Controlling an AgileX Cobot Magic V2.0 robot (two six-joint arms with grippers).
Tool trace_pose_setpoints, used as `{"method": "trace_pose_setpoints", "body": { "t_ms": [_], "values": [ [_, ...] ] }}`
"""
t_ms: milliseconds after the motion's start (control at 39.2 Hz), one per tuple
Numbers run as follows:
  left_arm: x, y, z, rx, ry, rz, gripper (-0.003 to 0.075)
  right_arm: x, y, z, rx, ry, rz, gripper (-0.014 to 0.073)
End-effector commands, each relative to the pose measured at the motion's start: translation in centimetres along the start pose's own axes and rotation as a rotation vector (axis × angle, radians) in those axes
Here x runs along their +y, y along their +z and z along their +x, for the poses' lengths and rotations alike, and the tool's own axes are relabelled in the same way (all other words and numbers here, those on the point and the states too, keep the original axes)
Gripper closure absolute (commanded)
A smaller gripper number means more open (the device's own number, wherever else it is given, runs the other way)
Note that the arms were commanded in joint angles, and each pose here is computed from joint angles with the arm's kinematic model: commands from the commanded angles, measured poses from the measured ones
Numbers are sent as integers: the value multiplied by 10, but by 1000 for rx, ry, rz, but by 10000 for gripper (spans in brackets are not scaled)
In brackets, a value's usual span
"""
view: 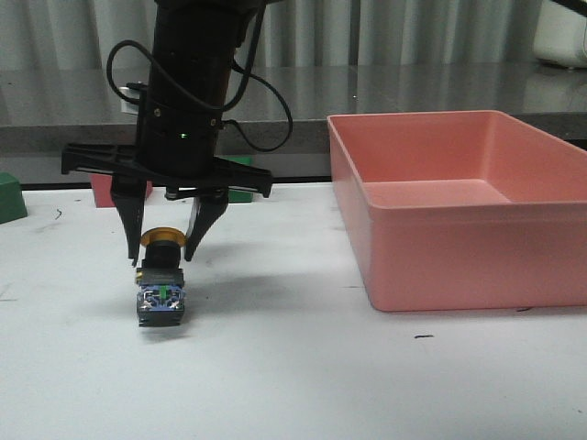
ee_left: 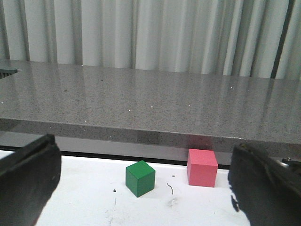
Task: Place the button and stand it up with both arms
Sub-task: 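Lower the button onto the table and open the right gripper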
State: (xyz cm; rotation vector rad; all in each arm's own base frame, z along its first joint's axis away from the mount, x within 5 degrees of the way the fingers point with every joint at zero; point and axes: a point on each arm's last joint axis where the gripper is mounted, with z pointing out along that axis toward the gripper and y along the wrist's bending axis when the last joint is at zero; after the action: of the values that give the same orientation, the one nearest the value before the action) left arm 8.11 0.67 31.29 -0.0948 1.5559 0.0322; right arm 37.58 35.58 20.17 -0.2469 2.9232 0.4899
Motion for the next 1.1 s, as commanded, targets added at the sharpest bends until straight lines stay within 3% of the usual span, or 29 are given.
{"method": "trace_pose_setpoints", "body": {
  "t_ms": [0,511,843,1073],
  "values": [
    [-2,1,-15,-88,-7,17,29,11,-39,-9,-114,19,-82,309],
    [-2,1,-15,-88,-7,17,29,11,-31,-17,-179,60,-93,306],
    [-2,1,-15,-88,-7,17,29,11,-31,-17,-186,59,-96,168],
    [-2,1,-15,-88,-7,17,29,12,-34,-18,-193,58,-102,142]
  ]
}}
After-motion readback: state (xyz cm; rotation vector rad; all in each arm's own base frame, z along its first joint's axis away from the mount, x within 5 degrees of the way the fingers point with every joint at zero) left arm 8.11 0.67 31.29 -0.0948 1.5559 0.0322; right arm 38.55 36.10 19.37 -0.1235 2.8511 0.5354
